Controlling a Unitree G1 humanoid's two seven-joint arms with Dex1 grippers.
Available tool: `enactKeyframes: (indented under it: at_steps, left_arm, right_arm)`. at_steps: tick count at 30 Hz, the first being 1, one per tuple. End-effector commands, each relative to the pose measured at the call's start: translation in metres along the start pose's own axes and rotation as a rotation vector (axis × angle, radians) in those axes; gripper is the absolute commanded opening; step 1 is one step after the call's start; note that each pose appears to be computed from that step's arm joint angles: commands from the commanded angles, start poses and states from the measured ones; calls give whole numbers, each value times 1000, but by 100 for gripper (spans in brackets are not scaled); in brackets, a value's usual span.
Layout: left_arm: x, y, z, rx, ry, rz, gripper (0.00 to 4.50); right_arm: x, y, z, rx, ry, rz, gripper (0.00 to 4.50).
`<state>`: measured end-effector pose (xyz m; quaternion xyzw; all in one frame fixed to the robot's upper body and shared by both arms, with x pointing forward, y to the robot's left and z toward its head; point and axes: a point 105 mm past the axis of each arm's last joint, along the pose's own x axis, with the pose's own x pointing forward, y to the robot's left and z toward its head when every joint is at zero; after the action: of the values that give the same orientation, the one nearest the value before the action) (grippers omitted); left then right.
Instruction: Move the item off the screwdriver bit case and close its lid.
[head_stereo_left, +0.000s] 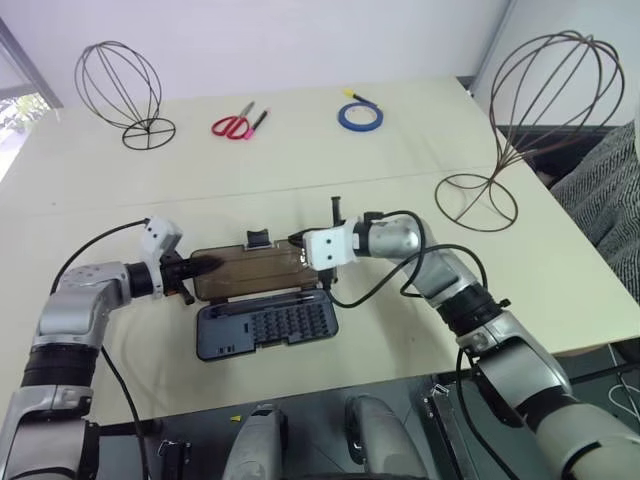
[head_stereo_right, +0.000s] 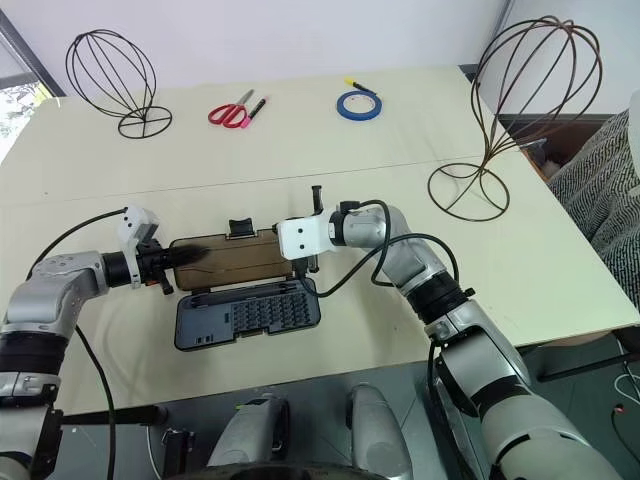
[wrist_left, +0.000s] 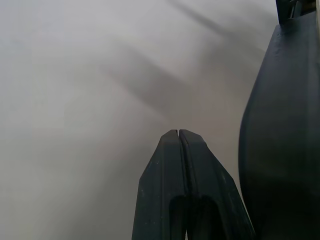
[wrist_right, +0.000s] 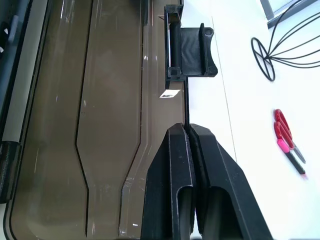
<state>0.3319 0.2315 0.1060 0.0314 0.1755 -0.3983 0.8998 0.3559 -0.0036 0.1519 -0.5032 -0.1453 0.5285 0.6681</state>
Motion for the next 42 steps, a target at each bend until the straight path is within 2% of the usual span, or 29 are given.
enactKeyframes:
  at_steps: [1, 8, 14, 21, 29, 37, 42]
  left_arm:
    - [-4, -2, 12, 33, -42, -1, 0]
    - [-2, -2, 11, 43, -40, 0, 0]
    - [-3, -5, 16, 70, -54, -6, 0]
    - [-16, -18, 26, 118, -59, -34, 0]
    - [-39, -38, 28, 140, -14, -68, 0]
    - [-57, -74, 15, 105, 50, -150, 0]
    - [-68, -88, 6, 79, 91, -179, 0]
  right_arm:
    - [-6, -16, 6, -1, -13, -29, 86]
    - [-19, -16, 3, 99, 23, 38, 443]
    - [-45, -44, 14, 302, -23, -48, 443]
    - [-79, -66, 0, 460, 16, -200, 443]
    - [-98, -64, -16, 539, 64, -259, 443]
    - [-96, -59, -16, 575, 54, -254, 443]
    - [-92, -50, -16, 686, 34, -236, 443]
